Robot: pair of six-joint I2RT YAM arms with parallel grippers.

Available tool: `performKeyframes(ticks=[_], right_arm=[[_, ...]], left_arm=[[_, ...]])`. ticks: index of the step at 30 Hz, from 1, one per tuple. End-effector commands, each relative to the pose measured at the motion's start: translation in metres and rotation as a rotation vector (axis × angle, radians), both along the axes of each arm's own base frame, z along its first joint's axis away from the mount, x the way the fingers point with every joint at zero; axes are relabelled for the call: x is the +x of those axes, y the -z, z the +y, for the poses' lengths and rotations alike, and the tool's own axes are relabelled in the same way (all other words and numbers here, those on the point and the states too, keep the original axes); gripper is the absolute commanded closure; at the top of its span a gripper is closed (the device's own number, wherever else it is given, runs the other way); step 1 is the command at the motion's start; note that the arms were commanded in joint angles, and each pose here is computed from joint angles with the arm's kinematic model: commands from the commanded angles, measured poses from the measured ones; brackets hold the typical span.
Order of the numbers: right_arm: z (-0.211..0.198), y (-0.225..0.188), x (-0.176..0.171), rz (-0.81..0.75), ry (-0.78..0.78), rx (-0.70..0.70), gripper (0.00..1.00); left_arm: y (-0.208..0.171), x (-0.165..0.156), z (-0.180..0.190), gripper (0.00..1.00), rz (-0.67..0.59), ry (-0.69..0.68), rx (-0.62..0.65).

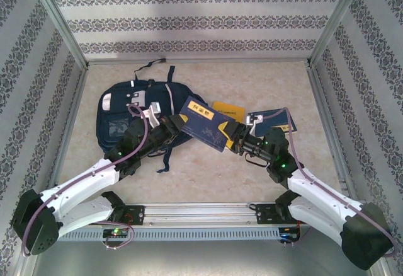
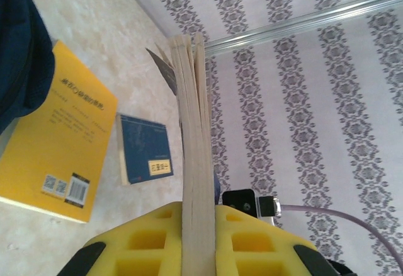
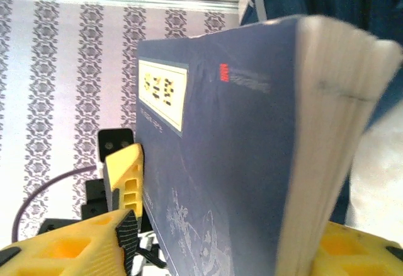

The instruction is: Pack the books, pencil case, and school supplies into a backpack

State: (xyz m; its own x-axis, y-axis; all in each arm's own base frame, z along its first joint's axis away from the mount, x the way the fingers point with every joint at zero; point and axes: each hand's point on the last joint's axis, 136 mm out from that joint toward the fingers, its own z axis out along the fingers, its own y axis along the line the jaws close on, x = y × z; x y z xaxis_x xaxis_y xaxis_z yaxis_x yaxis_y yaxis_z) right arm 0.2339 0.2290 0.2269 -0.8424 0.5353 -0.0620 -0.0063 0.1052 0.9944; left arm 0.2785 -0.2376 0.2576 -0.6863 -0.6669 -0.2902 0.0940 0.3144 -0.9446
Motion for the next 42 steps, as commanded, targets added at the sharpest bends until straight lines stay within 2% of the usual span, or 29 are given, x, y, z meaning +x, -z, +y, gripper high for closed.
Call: performKeyframes(ticks=[1,8,19,22,26,27,29,30,33,36,42], right_arm=[[-0.004,-0.044,0.005,-0.133,0.053,0.074,0.46],[-0.001,-0.053,0.008,-0.162,0.063,0.083,0.57],[0.016,-0.059,0.010,-0.181,0.029,0.077,0.63],[0.015,-0.057,0.010,-0.180,0.031,0.069,0.71],[0.009,-0.049,0.011,-0.178,0.059,0.025,0.89],[0.006,-0.045,0.011,-0.174,0.067,0.004,0.92],[-0.002,-0.037,0.012,-0.170,0.089,-0.043,0.96],[-0.008,-0.029,0.013,-0.157,0.106,-0.084,0.98],[-0.033,0.001,0.017,-0.096,0.164,-0.221,1.00],[-0.054,0.031,0.017,-0.028,0.187,-0.339,1.00],[-0.076,0.053,0.016,-0.017,0.208,-0.434,1.00]], left_arm=[[-0.020,-0.003,0.001,1.00,-0.056,-0.003,-0.075],[-0.019,-0.005,0.001,1.00,-0.053,-0.007,-0.083],[-0.016,-0.006,-0.001,1.00,-0.047,0.000,-0.078],[-0.014,-0.006,-0.002,1.00,-0.044,0.001,-0.066],[-0.009,-0.006,-0.001,1.00,-0.039,0.004,-0.023],[-0.006,-0.006,0.000,0.97,-0.031,0.000,0.000],[0.001,-0.006,0.004,0.83,-0.023,-0.006,0.067],[0.007,-0.007,0.007,0.74,-0.011,-0.011,0.118],[0.019,-0.007,0.020,0.57,0.000,-0.010,0.310],[0.037,0.001,0.037,0.49,0.068,0.009,0.504],[0.049,0.047,0.061,0.41,0.131,0.044,0.616]])
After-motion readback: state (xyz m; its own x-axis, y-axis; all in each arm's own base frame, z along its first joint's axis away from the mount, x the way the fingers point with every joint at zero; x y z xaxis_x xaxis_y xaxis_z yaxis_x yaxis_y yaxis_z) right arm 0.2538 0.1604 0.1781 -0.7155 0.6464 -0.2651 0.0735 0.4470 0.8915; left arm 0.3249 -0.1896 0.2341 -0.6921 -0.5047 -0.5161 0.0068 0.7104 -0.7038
